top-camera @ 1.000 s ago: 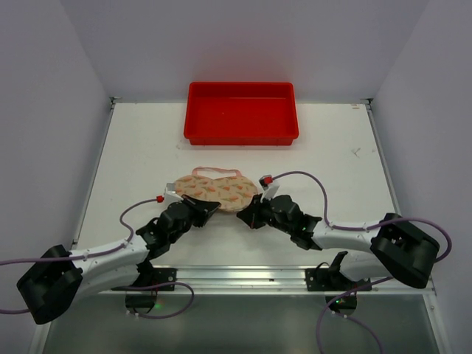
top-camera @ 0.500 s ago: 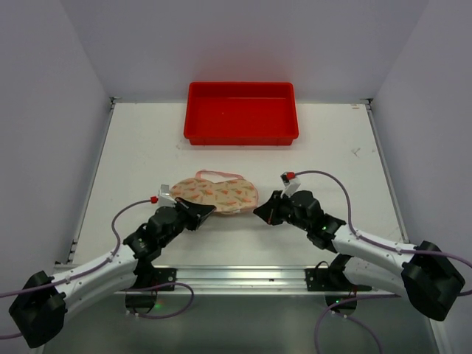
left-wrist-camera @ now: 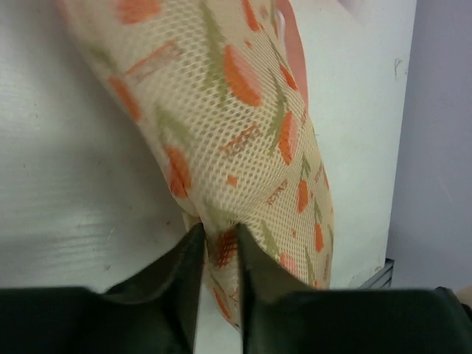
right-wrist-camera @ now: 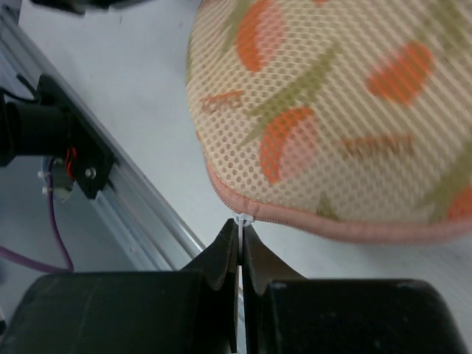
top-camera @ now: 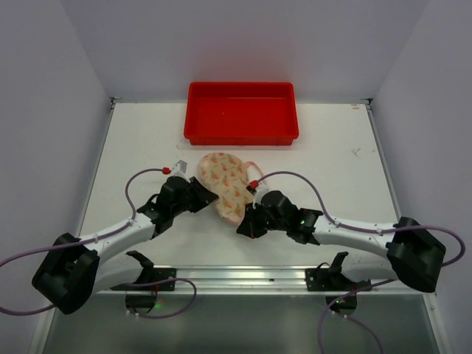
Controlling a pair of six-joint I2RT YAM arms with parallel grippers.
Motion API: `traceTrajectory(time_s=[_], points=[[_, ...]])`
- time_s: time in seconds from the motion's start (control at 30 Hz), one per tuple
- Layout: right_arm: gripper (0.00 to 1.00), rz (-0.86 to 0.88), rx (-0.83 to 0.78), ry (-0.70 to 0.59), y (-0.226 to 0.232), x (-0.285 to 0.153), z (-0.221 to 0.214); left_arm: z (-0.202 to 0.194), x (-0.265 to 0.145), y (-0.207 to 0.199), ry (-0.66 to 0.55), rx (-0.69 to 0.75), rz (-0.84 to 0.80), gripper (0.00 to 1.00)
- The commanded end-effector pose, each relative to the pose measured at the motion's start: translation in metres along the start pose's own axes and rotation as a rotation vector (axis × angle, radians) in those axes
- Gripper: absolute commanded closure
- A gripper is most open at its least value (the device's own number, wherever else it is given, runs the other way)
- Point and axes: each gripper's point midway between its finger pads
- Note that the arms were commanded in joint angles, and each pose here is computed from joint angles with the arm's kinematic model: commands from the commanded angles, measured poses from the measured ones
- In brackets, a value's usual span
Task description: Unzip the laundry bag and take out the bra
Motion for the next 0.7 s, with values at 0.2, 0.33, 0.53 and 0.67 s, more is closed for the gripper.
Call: traceTrajectory(time_s=[0.2, 0.33, 0.53, 0.67], points=[[1.00, 0.131, -0.046, 0.031, 0.067, 0.042, 0.016, 0.014, -0.037, 0.000, -0.060, 0.021, 0.017, 0.09], [1.00, 0.119, -0.041, 0.030, 0.067, 0.061, 0.021, -0.007, -0.046, 0.018, -0.029, -0.068, 0.021, 0.09], [1.00, 0.117, -0.037, 0.030, 0.068, 0.071, 0.023, -0.022, -0.038, 0.014, 0.017, -0.124, -0.057, 0.24], [1.00, 0.104, -0.037, 0.039, 0.065, 0.071, 0.020, -0.022, -0.031, 0.007, 0.021, -0.143, -0.077, 0.45]])
Point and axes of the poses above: each gripper's point midway between its finger pads, its own x axis out along the fingers, its own y axis along the line the jaws close on, z = x × y, and after that the axes turned 4 degrees about x, right-handed
